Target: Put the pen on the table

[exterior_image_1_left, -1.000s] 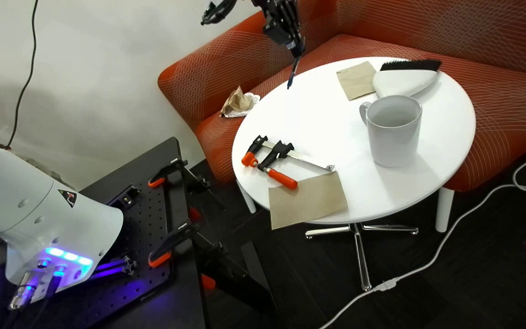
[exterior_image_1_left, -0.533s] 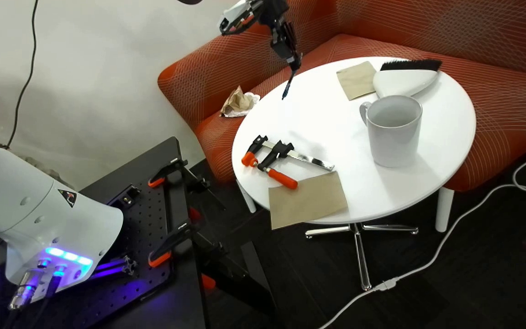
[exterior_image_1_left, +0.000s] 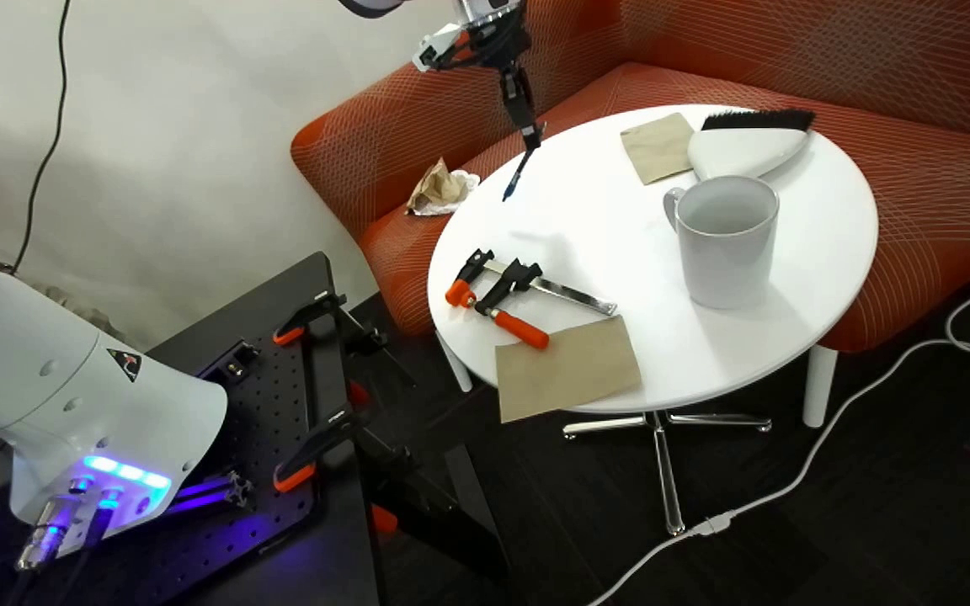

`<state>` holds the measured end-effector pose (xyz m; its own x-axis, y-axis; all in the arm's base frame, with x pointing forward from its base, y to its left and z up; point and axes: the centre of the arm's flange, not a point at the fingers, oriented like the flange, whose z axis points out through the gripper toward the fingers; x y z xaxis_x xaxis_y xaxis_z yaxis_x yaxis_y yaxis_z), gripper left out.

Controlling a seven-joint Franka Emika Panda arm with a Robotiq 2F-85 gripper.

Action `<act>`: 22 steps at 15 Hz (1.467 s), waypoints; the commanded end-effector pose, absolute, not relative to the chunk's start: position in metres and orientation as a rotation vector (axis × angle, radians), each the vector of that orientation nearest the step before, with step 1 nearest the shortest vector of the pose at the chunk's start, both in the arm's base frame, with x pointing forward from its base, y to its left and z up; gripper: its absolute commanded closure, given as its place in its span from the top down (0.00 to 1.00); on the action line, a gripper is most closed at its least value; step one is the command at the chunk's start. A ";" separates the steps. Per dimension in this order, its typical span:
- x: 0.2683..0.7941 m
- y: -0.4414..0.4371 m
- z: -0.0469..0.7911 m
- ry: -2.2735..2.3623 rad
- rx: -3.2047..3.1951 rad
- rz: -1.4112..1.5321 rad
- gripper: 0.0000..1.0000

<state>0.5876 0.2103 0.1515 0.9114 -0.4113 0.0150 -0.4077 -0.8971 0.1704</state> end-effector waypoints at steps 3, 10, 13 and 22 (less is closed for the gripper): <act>0.601 0.225 0.147 -0.531 2.923 -0.089 0.54; 0.607 0.224 0.149 -0.545 2.934 -0.087 1.00; 0.609 0.223 0.151 -0.555 2.935 -0.085 1.00; 0.603 0.221 0.148 -0.580 2.935 -0.046 1.00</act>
